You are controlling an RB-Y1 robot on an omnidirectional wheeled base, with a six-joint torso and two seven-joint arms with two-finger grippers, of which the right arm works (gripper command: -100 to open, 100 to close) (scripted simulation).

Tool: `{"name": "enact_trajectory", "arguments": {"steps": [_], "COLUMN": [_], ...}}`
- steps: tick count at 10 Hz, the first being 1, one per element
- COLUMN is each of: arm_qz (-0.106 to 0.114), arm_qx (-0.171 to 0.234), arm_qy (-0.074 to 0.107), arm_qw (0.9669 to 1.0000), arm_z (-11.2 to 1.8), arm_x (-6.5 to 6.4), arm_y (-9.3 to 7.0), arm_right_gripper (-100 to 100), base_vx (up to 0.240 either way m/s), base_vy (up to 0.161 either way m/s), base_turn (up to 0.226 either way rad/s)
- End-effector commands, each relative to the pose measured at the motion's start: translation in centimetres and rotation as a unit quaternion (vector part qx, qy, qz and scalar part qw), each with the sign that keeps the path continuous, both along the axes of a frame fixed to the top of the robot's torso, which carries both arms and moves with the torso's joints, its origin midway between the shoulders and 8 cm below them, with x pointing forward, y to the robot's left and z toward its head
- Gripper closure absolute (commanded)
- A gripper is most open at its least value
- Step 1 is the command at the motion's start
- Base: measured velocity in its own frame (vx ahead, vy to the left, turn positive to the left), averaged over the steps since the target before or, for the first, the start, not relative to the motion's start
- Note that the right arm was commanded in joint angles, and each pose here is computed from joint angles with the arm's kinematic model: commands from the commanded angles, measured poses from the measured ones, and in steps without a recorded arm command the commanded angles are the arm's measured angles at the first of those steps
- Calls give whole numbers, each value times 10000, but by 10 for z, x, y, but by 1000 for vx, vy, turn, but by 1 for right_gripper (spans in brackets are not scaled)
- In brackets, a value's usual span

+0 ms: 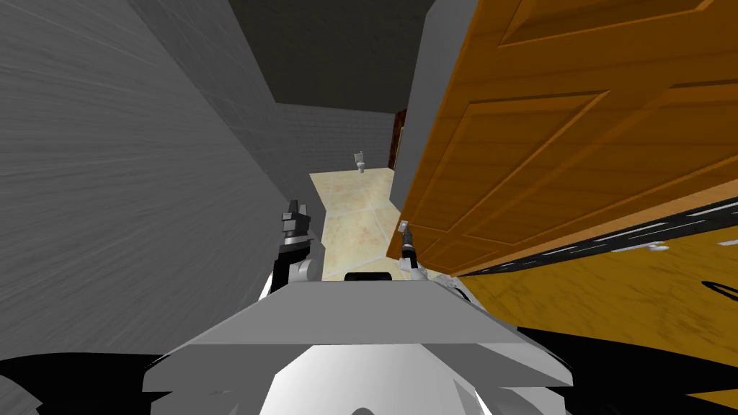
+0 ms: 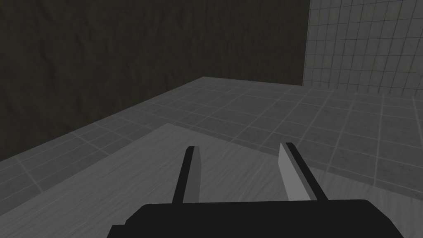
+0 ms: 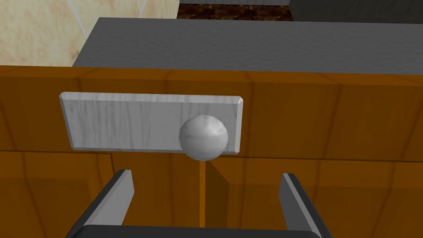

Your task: Push the door open

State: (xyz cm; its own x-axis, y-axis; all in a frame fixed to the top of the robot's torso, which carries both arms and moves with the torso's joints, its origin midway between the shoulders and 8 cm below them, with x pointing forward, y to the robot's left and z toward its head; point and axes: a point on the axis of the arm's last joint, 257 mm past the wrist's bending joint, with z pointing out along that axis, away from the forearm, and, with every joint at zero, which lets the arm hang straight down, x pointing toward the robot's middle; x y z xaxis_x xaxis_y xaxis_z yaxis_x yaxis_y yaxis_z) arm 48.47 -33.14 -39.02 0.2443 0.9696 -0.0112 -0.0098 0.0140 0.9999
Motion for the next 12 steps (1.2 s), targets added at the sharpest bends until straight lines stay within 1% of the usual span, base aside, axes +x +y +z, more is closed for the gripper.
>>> {"name": "enact_trajectory", "arguments": {"steps": [1, 3, 4, 5, 10, 11, 12], "arm_qz": [-28, -55, -46, -46, -46, -145, -206], "arm_qx": [6, 28, 23, 23, 23, 15, 12], "arm_qy": [-14, -29, -23, -23, -23, 8, 10], "arm_qw": [10000, 10000, 10000, 10000, 10000, 9999, 9998], "arm_z": [0, -1, -1, -1, -1, -3, -2], "arm_x": [-2, -5, -4, -4, -4, -6, -7], "arm_y": [-2, -1, -1, -1, -1, -10, -16], "arm_right_gripper": [-100, -100, -100, 100, 100, 100, 100], "base_vx": [228, 225, 81, -17, -14, 96, 174], "base_vy": [-60, -42, -26, 9, 4, 22, 31], "base_turn": [44, 32, -2, 4, 1, -38, -46]}}
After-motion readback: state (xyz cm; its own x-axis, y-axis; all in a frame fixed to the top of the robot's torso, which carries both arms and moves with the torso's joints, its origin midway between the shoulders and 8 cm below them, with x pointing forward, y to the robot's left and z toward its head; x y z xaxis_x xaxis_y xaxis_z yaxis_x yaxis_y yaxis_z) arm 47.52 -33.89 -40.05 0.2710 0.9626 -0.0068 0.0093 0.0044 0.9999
